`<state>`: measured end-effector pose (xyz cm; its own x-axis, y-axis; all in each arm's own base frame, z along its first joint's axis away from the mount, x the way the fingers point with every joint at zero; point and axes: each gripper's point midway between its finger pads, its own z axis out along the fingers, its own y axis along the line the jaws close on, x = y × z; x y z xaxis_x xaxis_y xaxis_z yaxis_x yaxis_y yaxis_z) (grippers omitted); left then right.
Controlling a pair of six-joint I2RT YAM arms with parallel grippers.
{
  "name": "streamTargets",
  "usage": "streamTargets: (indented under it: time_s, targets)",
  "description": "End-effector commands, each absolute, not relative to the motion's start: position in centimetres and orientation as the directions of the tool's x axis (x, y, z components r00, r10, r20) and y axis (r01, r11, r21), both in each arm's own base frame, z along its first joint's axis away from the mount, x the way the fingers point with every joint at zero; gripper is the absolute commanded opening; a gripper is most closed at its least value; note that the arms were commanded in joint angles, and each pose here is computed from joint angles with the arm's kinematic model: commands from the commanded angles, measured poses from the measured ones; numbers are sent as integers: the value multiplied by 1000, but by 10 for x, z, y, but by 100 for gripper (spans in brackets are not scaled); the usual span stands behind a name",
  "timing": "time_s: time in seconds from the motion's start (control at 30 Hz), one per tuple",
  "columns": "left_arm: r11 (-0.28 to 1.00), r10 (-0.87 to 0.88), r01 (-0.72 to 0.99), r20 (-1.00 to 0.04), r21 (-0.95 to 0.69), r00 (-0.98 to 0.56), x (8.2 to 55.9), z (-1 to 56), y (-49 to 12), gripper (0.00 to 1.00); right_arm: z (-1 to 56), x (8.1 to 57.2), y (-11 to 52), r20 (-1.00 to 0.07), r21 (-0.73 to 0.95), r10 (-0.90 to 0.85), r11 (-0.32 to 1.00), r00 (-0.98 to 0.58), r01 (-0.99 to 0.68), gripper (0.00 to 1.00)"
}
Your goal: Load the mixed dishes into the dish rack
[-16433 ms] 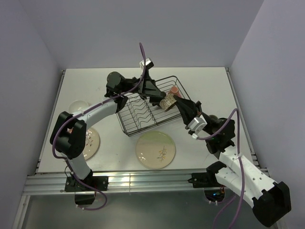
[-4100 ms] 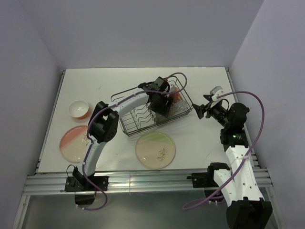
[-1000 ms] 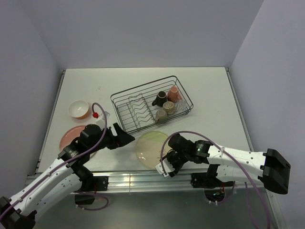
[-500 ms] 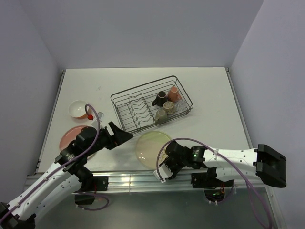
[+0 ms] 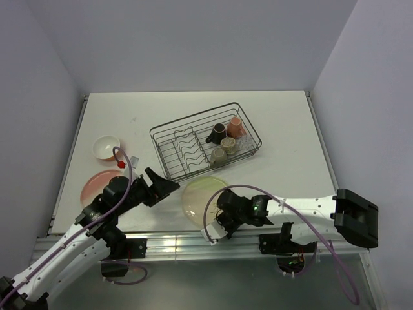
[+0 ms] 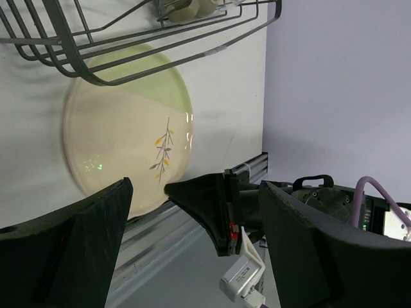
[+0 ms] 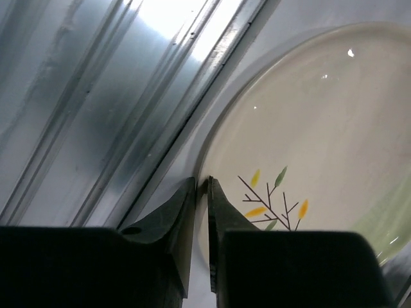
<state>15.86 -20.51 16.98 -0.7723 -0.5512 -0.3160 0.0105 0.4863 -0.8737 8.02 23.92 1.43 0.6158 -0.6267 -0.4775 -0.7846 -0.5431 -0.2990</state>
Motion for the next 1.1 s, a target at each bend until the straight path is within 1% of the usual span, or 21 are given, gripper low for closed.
streamTargets:
  time_s: [0.0, 0.03, 0.2, 0.27, 0.3, 0.33, 0.43, 0.57, 0.6, 0.67, 0.77, 0.87, 1.07]
  targets:
    - [421, -571, 12, -275, -907, -773, 156, 178, -210, 86, 5, 86, 234, -426, -258, -701, -511, 572, -820, 13]
    - [413, -576, 2, -263, -911, -774, 156, 175, -210, 86, 0, 89, 233, -403, -252, -723, -502, 561, -827, 12]
    - [379, -579, -18, -222, -925, -785, 154, 169, -215, 86, -2, 90, 236, -396, -257, -746, -469, 535, -845, 13]
    - [379, -582, -41, -203, -925, -788, 154, 162, -216, 86, -2, 87, 234, -397, -245, -746, -475, 534, -845, 3]
    - [381, -584, -54, -195, -923, -788, 154, 159, -216, 86, -1, 85, 234, -401, -243, -746, -473, 532, -847, 0]
    - [381, -590, -75, -180, -921, -787, 155, 156, -216, 86, 1, 85, 235, -409, -243, -744, -470, 529, -849, 0]
    - [368, -615, -129, -137, -921, -776, 157, 149, -216, 86, 11, 77, 241, -462, -215, -737, -446, 493, -869, 0]
    - [342, -654, -241, -45, -908, -755, 158, 132, -215, 84, 47, 65, 260, -578, -158, -716, -373, 392, -914, 0]
    - [332, -662, -274, -16, -903, -750, 157, 126, -216, 84, 53, 62, 264, -598, -144, -707, -367, 376, -919, 0]
    - [332, -667, -308, 9, -892, -745, 156, 118, -216, 84, 67, 61, 271, -627, -136, -698, -339, 346, -931, 0]
    - [329, -671, -357, 49, -874, -740, 153, 108, -217, 83, 79, 63, 279, -656, -124, -688, -308, 311, -943, 0]
    - [340, -665, -381, 67, -860, -744, 151, 103, -218, 83, 91, 66, 286, -683, -112, -675, -279, 278, -954, 0]
    - [368, -624, -391, 87, -844, -776, 146, 96, -227, 83, 99, 70, 294, -699, -104, -668, -257, 254, -961, 0]
